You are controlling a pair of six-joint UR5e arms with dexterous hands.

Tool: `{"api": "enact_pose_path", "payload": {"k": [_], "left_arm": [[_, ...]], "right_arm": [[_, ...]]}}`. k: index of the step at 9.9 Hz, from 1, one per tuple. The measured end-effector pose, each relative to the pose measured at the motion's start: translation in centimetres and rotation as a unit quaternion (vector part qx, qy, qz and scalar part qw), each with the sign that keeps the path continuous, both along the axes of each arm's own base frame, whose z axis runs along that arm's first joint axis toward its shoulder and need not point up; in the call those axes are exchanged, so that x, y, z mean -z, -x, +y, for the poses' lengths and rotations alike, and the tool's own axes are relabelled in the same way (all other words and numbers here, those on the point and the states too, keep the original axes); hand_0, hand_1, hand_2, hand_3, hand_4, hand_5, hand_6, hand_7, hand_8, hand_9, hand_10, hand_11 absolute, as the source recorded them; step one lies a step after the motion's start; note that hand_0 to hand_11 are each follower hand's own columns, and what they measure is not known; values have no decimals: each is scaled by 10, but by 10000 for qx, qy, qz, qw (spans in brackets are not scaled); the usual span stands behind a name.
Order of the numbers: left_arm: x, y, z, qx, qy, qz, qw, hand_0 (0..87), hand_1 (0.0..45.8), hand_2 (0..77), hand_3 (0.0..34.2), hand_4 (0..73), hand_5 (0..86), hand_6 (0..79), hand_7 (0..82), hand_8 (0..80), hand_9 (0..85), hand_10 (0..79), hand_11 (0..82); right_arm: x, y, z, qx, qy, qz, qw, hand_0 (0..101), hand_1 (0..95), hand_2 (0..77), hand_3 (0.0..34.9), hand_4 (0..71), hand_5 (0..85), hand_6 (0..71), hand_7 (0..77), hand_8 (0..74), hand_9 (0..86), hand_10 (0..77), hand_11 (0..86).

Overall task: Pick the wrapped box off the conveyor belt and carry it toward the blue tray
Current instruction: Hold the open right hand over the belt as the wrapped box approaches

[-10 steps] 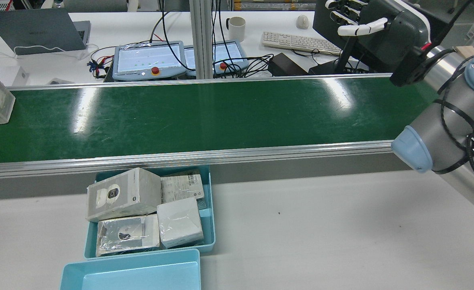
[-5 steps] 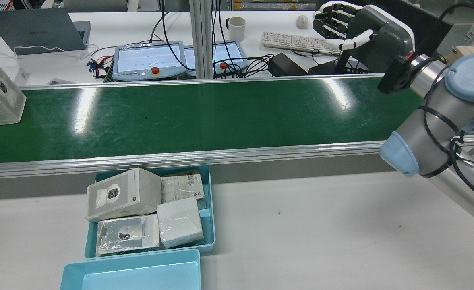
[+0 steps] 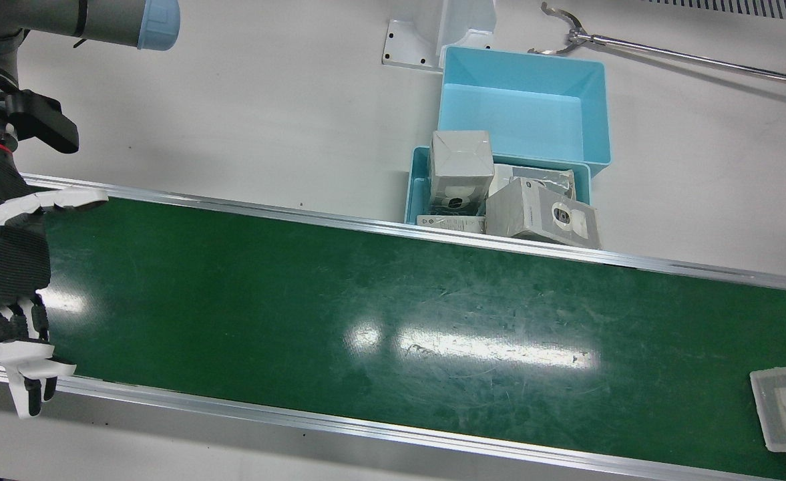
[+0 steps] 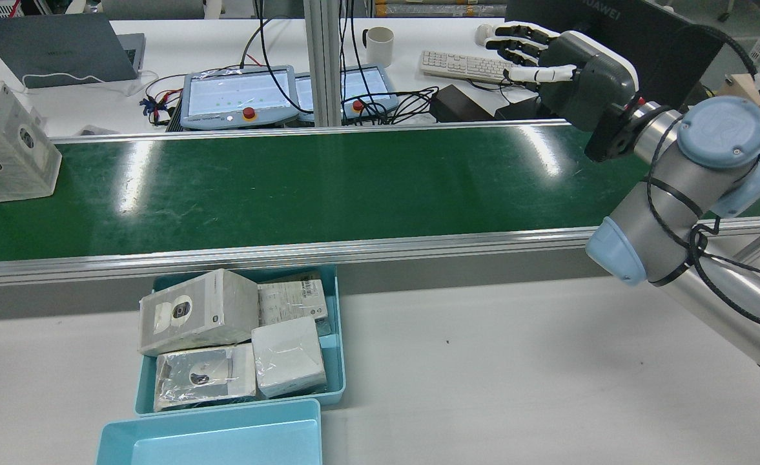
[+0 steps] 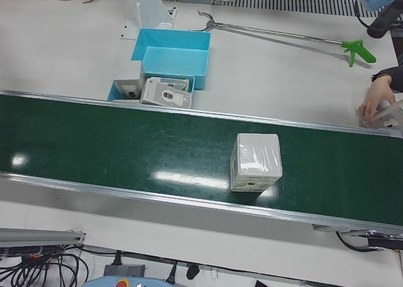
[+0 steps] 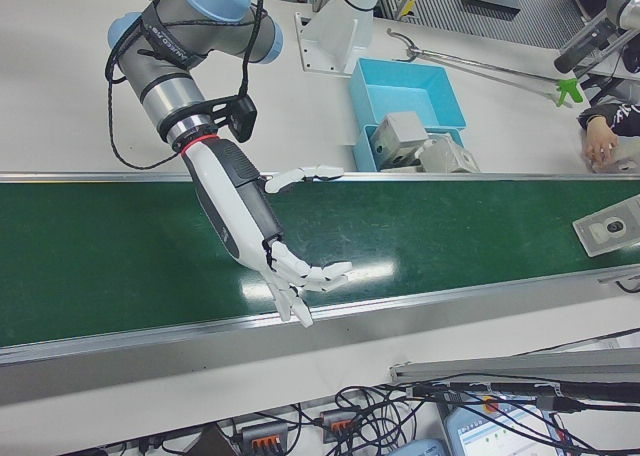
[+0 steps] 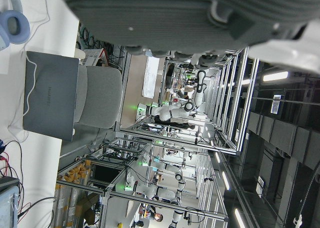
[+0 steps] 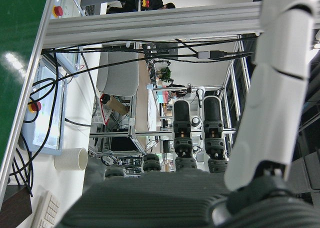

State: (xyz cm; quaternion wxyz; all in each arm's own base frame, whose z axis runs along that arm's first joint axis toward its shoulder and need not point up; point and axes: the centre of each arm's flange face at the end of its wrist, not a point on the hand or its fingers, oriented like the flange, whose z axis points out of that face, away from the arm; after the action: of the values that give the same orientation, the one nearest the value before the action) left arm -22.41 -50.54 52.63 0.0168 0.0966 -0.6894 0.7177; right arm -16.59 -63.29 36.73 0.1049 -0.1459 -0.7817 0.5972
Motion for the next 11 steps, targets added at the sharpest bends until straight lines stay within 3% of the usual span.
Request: {"api": "enact_pose_path", "payload": {"k": [1,2,4,11], "left_arm": [[0,0,0,0,0,0,10000,0,0,5,0,0,5,0,0,0,0,5,0],[0,0,0,0,0,0,10000,0,0,5,0,0,5,0,0,0,0,5,0],[0,0,0,0,0,0,10000,0,0,5,0,0,11,0,0,0,0,0,0],[0,0,0,0,0,0,10000,0,0,5,0,0,5,0,5,0,0,0,0]], "right_arm": [[2,0,0,2,-17,-18,10000,467,147,169,153,153,300,87,256,5,71,0,16],[4,0,0,4,-35,-32,10000,483,175,196,142,131,284,71,251,5,54,0,16],[10,1,-1,6,-73,-49,10000,485,158,185,136,142,295,71,235,5,49,0,16],[12,4,-3,7,-86,-36,10000,486,158,218,133,202,327,98,305,16,82,5,16]]}}
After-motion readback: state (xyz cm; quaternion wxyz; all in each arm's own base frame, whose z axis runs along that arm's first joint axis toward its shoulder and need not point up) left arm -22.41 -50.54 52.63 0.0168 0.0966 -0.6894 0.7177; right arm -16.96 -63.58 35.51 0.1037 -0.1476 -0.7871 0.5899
